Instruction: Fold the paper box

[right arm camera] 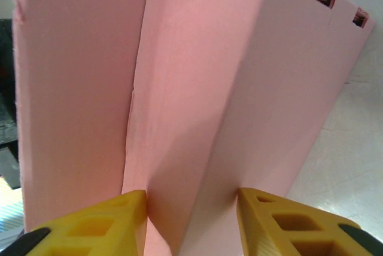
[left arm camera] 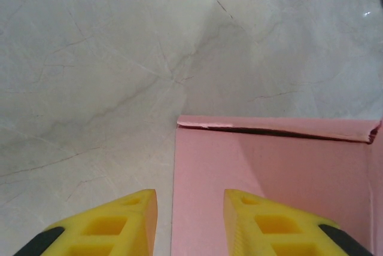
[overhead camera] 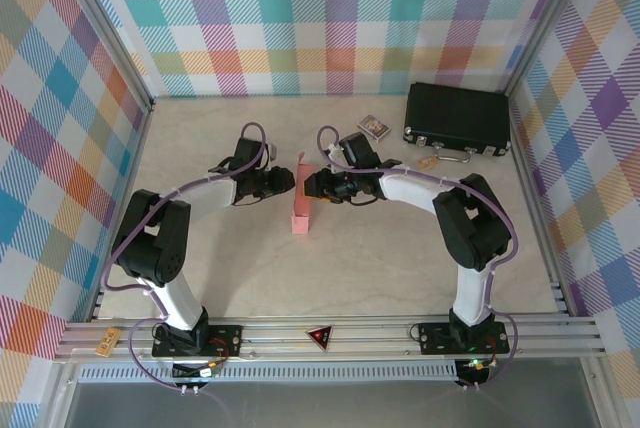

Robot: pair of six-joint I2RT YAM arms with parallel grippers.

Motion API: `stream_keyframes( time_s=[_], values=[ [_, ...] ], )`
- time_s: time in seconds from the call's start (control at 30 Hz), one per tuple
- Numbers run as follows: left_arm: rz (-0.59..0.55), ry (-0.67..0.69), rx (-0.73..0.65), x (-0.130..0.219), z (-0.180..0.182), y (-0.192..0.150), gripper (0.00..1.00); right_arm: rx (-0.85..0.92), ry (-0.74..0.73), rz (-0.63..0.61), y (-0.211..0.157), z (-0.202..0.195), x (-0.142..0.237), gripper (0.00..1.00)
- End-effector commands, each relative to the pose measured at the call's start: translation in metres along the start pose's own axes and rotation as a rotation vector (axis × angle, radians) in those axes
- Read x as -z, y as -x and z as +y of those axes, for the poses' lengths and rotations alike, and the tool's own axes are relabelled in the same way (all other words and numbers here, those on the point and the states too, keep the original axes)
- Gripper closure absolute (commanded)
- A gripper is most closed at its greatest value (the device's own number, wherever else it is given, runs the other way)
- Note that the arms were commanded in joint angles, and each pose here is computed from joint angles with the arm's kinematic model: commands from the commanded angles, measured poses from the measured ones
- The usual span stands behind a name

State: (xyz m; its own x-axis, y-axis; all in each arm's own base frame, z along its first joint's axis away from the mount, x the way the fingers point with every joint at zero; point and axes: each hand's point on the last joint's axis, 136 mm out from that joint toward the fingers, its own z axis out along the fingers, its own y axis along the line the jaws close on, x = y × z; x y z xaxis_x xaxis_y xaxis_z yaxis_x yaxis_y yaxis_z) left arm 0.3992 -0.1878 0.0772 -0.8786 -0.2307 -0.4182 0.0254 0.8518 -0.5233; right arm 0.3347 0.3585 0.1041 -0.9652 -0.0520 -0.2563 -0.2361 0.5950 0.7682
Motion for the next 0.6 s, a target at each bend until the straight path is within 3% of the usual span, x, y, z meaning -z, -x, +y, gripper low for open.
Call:
stream_keyframes(
  time_s=[0.0,0.37,0.57],
  values=[
    [-0.034,0.02,-0.044,0.02,-0.007,0.016,0.65,-0.081,-0.089,-0.017,-0.008,-0.025,-0.008,0.58],
    [-0.141,0.042,-0.106,0.074,-0.023,0.034,0.6,-0.078,-0.102,-0.046,-0.004,-0.024,-0.003,0.59],
    [-0.133,-0.043,-0.133,0.095,-0.046,0.026,0.45,-0.008,-0.055,-0.081,0.006,-0.001,0.009,0.55]
  ],
)
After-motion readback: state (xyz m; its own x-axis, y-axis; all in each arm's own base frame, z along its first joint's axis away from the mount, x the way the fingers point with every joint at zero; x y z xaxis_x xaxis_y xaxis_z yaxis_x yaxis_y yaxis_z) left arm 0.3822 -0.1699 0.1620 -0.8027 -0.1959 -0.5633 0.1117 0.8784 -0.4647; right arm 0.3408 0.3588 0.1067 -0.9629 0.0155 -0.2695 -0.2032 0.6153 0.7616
